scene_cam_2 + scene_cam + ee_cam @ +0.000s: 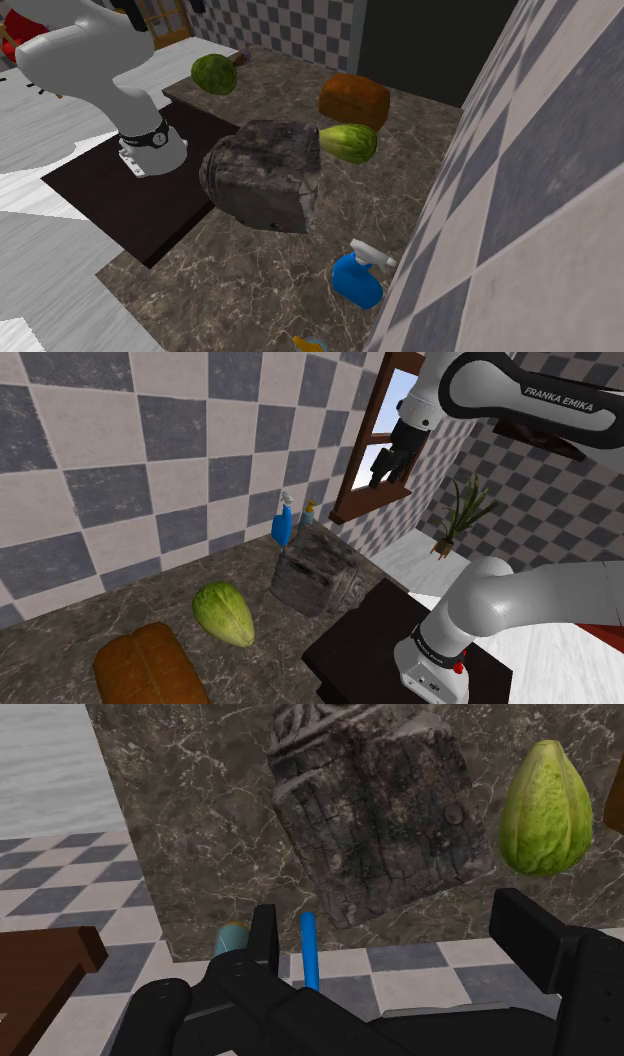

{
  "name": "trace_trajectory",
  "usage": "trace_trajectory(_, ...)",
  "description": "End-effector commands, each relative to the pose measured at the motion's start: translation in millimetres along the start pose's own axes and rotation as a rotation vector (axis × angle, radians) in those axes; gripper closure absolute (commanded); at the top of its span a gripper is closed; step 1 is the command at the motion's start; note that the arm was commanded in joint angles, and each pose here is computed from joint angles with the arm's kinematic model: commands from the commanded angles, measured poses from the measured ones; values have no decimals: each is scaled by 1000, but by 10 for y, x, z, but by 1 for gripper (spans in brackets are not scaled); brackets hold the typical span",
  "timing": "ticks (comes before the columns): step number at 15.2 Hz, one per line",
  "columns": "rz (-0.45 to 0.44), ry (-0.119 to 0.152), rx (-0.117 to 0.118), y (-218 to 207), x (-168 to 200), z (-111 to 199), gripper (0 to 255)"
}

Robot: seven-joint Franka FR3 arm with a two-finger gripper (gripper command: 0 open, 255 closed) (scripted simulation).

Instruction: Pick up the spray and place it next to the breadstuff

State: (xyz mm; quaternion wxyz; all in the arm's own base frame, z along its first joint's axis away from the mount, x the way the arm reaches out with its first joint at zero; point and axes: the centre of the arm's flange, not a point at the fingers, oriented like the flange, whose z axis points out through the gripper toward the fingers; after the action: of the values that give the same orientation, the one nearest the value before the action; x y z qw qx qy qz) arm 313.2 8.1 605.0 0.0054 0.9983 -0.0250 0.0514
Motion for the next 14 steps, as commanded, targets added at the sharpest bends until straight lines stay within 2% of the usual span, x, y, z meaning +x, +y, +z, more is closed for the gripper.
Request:
trace_trajectory(1,0,0,0,0,0,0,0)
trace_trajectory(14,29,-36,-3,79,1435,1019,0)
